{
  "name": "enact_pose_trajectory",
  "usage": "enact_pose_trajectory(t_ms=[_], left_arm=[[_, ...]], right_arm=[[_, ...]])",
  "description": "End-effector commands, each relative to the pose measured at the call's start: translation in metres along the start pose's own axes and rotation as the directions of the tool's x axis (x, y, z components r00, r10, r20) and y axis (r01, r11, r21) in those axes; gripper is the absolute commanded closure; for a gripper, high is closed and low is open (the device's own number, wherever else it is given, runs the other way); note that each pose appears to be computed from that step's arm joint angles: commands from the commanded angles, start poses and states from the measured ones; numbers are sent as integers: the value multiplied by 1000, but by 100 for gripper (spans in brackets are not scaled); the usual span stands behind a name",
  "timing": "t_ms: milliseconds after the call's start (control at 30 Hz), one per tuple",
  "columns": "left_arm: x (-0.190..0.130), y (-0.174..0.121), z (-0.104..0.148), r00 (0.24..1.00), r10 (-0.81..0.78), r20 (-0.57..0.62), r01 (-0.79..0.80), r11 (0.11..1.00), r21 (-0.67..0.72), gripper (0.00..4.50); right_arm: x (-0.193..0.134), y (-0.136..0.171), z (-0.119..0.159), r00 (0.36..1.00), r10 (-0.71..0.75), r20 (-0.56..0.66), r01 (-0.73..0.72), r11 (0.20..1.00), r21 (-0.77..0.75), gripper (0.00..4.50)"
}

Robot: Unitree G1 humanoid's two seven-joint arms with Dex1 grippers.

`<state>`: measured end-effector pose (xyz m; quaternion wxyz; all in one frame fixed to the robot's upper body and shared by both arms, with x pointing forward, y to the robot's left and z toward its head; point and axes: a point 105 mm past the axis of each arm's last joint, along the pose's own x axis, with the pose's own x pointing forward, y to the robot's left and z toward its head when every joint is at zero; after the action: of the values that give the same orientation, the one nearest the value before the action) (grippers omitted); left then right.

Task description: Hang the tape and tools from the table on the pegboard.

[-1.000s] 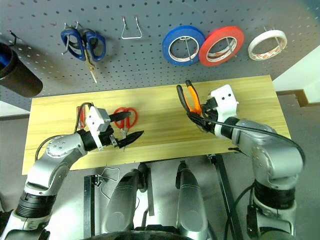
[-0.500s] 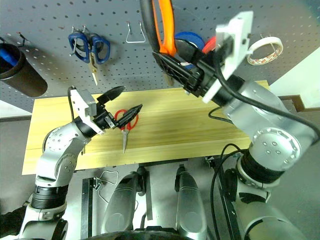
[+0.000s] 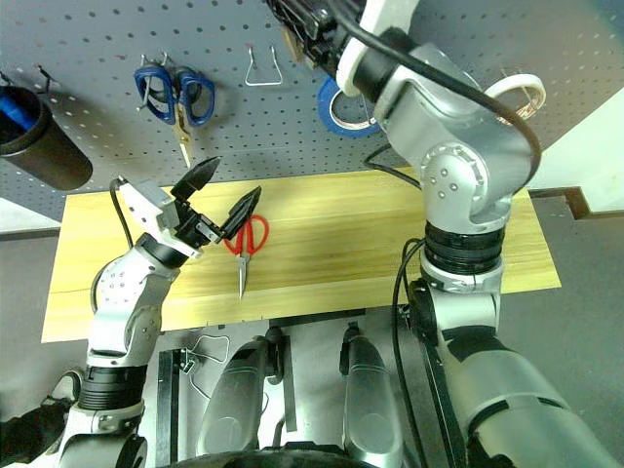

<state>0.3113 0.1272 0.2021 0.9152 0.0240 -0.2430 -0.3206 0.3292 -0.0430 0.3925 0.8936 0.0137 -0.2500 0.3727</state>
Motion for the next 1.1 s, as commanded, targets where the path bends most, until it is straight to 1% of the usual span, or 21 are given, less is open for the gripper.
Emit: enact_pose_trajectory(t_ms=[33,133,333,433,567,633,700,833,1033,1100], left_arm=[[1,-2,5,999,-10,30,9,1000,22,0],[2,-2,5,999,-12,32,11,1000,24,0],[3,-3,6,999,-14,33,13,1000,27,0],[1,-4,5,999,-13,30,12,1000,27,0],[0,-6,6,999,-12,30,11,1000,27,0],[0,-7,6,1000,-10,28,10,1000,26,0],[0,-7,8,999,-10,31,10,1000,25,0],[-1,-7,13,999,-6,36,5,999,34,0],[-5,-8,15,1000,-1,27,0,999,39,0],[-6,-8,16,1000,0,24,-1,999,40,0]], right_arm=[[8,15,29,994,35,106,-30,998,-48,231],[15,19,28,993,33,110,-29,999,-40,231],[24,23,11,996,5,89,-2,1000,-28,231],[28,25,2,997,-16,77,16,1000,3,231],[35,29,-5,997,-32,76,33,999,-9,231],[40,33,-13,997,-43,71,43,999,-3,231],[42,34,-18,996,-48,72,46,999,28,231],[42,27,-30,994,-87,63,85,996,26,231],[44,20,-35,989,-124,79,122,992,34,231],[43,21,-33,988,-126,85,123,992,34,231]])
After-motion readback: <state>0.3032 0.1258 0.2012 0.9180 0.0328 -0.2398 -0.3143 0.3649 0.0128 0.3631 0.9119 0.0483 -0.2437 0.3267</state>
